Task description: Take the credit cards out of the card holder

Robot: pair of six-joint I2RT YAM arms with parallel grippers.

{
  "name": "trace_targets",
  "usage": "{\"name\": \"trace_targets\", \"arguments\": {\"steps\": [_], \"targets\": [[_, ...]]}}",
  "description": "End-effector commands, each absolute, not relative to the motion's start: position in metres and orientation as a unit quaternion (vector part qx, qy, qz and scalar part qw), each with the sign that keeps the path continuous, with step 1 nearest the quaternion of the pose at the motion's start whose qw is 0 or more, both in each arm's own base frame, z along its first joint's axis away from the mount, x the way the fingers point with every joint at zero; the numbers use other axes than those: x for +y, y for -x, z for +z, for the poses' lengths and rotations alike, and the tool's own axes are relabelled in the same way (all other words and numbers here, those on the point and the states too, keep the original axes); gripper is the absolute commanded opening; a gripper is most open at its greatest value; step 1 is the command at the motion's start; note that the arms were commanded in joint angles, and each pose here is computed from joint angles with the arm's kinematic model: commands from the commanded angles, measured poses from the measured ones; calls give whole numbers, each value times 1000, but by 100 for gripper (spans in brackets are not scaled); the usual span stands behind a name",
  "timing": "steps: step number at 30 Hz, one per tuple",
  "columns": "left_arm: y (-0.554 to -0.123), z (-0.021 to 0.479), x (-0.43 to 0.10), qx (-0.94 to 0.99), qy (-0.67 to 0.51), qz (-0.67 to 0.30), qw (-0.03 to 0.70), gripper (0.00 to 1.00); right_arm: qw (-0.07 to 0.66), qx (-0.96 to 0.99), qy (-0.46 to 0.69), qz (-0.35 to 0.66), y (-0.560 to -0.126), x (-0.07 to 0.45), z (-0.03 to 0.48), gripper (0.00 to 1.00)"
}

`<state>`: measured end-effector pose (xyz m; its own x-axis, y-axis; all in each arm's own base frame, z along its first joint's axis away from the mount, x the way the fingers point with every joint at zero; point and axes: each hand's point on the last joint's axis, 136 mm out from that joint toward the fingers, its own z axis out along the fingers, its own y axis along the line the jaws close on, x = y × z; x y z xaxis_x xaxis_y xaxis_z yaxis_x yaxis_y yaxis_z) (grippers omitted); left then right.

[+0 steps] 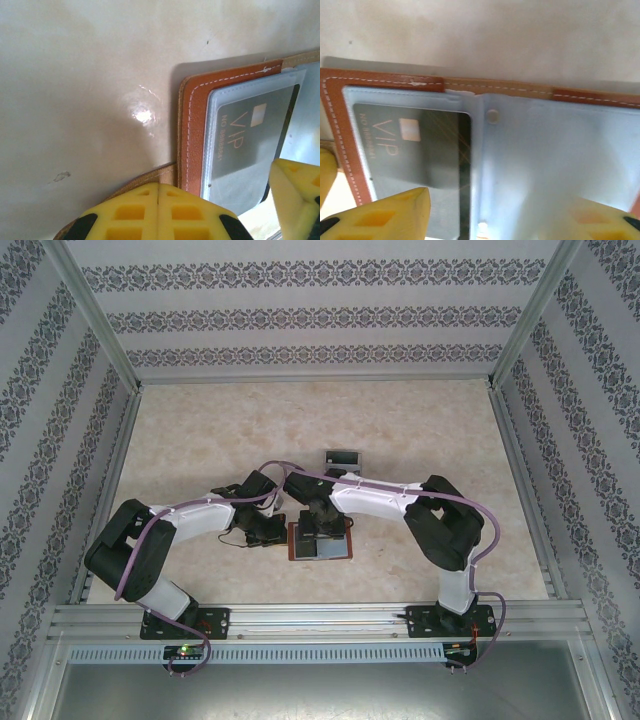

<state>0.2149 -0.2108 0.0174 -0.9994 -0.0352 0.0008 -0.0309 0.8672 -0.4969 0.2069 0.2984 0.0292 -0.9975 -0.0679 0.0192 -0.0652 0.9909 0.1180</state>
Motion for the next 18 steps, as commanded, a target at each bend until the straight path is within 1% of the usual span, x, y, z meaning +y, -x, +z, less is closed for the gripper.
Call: {"name": "trace_targets", "arguments": {"steps": [1, 5, 7, 11, 18], "targets": [[-209, 11, -206, 968, 17, -250, -12, 4, -8, -999, -44, -12, -208, 282, 39, 56], [-211, 14, -207, 969, 10, -247, -13, 4, -9, -999, -43, -10, -209, 276, 45, 54], [-211, 14, -206, 969, 10, -245, -13, 4, -10, -999, -40, -17, -209, 276, 47, 49], [-212, 16, -207, 969, 11, -247, -11, 4, -11, -999, -33, -32, -209, 275, 49, 35], [-216, 27, -209, 968, 11, -252, -2, 4, -14, -999, -35, -31, -209, 269, 52, 19]]}}
